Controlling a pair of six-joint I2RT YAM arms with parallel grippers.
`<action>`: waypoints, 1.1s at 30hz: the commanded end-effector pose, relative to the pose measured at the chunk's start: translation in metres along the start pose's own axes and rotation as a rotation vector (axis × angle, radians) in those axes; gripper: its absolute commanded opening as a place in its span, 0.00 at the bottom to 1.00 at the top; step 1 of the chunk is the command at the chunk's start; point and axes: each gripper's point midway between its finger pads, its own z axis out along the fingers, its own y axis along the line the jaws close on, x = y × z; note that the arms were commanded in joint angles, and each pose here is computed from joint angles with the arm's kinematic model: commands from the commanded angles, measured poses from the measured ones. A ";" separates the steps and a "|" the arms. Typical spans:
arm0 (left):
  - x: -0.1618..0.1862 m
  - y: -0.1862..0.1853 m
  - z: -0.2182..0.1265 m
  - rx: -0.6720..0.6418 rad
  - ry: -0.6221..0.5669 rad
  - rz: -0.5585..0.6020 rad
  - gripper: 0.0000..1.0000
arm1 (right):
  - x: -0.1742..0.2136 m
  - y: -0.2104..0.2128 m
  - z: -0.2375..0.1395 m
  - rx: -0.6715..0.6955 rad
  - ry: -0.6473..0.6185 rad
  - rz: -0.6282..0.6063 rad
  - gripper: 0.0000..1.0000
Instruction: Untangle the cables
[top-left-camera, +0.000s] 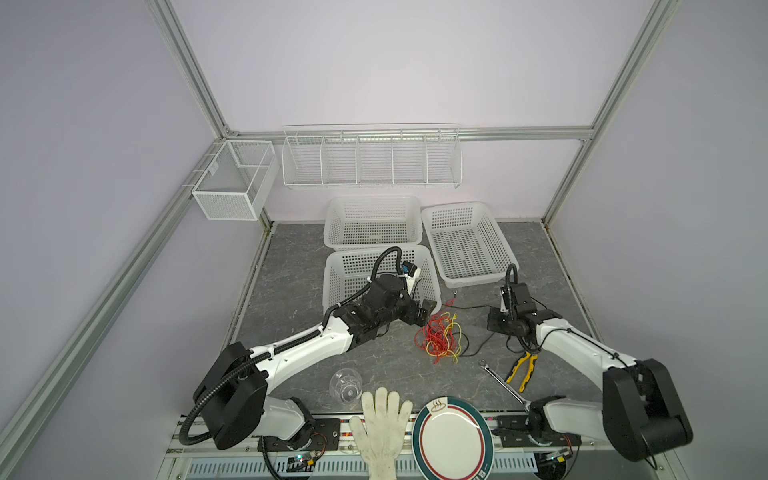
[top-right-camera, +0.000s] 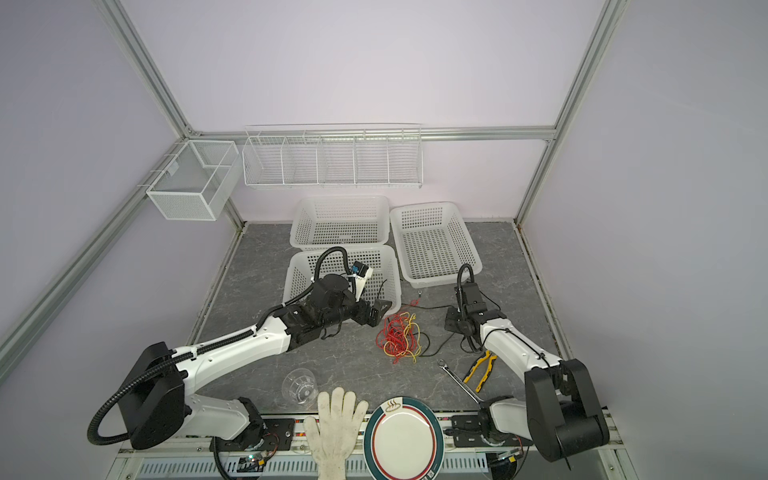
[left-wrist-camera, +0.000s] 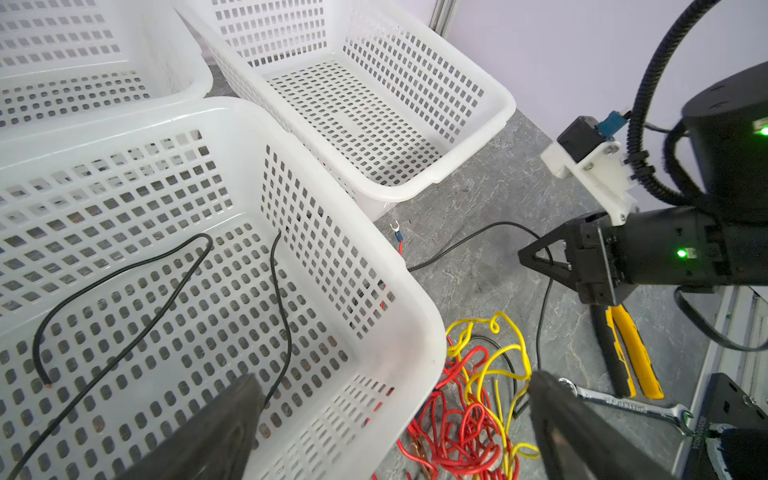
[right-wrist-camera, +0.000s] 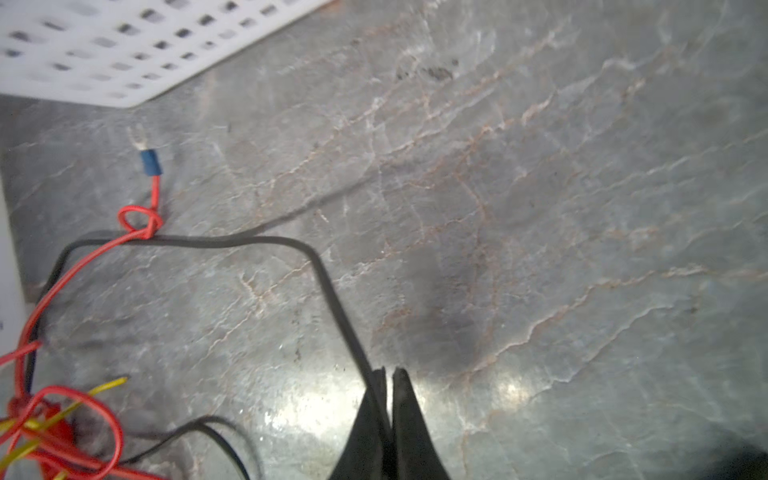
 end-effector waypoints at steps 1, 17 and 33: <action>-0.006 -0.007 0.004 0.024 -0.012 -0.017 0.99 | -0.003 -0.002 -0.017 0.047 -0.041 -0.049 0.06; -0.017 -0.016 0.002 0.043 -0.049 0.025 0.95 | -0.044 0.094 -0.137 -0.356 -0.366 -0.264 0.06; -0.084 -0.051 0.009 0.053 -0.273 0.143 0.97 | -0.034 0.174 -0.240 -0.868 -0.395 -0.522 0.07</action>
